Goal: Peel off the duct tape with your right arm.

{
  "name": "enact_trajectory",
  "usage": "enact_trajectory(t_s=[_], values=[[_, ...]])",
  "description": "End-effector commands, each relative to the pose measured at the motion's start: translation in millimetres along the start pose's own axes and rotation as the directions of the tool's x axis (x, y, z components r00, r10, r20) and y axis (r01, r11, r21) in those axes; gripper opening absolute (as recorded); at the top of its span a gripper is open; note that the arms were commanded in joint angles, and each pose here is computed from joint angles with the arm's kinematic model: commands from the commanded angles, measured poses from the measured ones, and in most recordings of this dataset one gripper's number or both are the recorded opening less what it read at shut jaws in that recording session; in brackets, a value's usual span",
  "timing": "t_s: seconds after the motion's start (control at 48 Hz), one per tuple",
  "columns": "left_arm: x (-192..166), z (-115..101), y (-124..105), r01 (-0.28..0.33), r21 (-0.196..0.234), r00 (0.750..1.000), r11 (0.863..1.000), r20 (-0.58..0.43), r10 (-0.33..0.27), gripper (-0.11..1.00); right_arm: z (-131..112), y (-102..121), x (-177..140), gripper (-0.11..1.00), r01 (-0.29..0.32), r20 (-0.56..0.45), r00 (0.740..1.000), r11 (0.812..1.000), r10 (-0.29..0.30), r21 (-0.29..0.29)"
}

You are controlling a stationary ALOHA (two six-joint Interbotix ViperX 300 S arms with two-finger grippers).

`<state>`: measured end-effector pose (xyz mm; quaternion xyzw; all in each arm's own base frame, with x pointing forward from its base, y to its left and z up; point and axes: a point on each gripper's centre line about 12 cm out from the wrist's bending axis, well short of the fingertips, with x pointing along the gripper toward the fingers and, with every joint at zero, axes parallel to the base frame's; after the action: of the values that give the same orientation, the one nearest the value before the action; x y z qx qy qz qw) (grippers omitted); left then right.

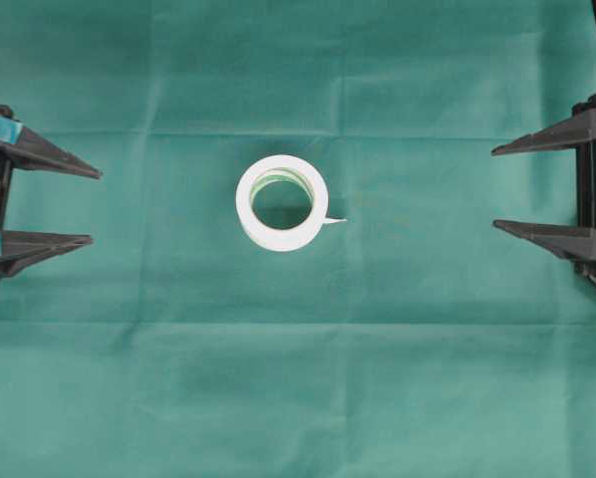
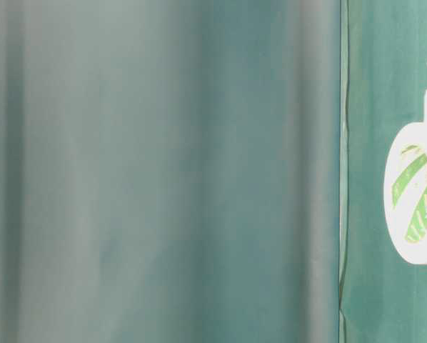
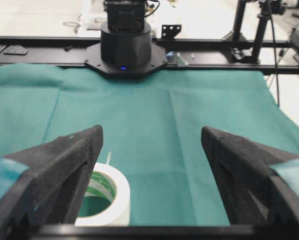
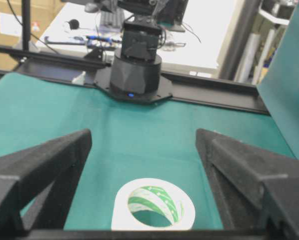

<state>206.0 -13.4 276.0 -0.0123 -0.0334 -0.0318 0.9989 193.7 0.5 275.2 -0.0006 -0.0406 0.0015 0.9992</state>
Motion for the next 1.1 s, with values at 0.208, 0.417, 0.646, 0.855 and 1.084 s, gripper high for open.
enact_trajectory(t_s=[0.208, 0.417, 0.646, 0.855, 1.084], values=[[39.8, 12.3, -1.0, 0.002, -0.001, 1.0, 1.0, 0.015, -0.002, 0.94, 2.5, 0.4, 1.4, 0.8, -0.002, 0.011, 1.0, 1.0, 0.002, -0.001], [73.1, 16.0, -0.9, 0.0, -0.001, 1.0, 1.0, -0.006, 0.0, 0.94, 2.0, 0.4, 0.8, 0.8, -0.002, 0.021, 1.0, 1.0, 0.002, -0.003], [108.3, 8.5, 3.0, -0.015, -0.003, 0.998, 1.0, -0.053, 0.014, 0.94, 0.3, 0.5, -0.4, 0.8, -0.003, 0.023, 1.0, 1.0, 0.003, -0.006], [133.3, 3.6, 6.3, -0.024, 0.0, 0.996, 1.0, -0.088, 0.024, 0.94, 0.0, 0.8, -0.8, 0.8, -0.005, 0.023, 1.0, 1.0, 0.006, -0.01], [144.0, -2.3, 10.2, -0.036, -0.001, 0.982, 0.999, -0.187, 0.035, 0.94, -0.6, 0.8, -1.0, 0.8, -0.005, 0.021, 1.0, 1.0, 0.006, -0.01]])
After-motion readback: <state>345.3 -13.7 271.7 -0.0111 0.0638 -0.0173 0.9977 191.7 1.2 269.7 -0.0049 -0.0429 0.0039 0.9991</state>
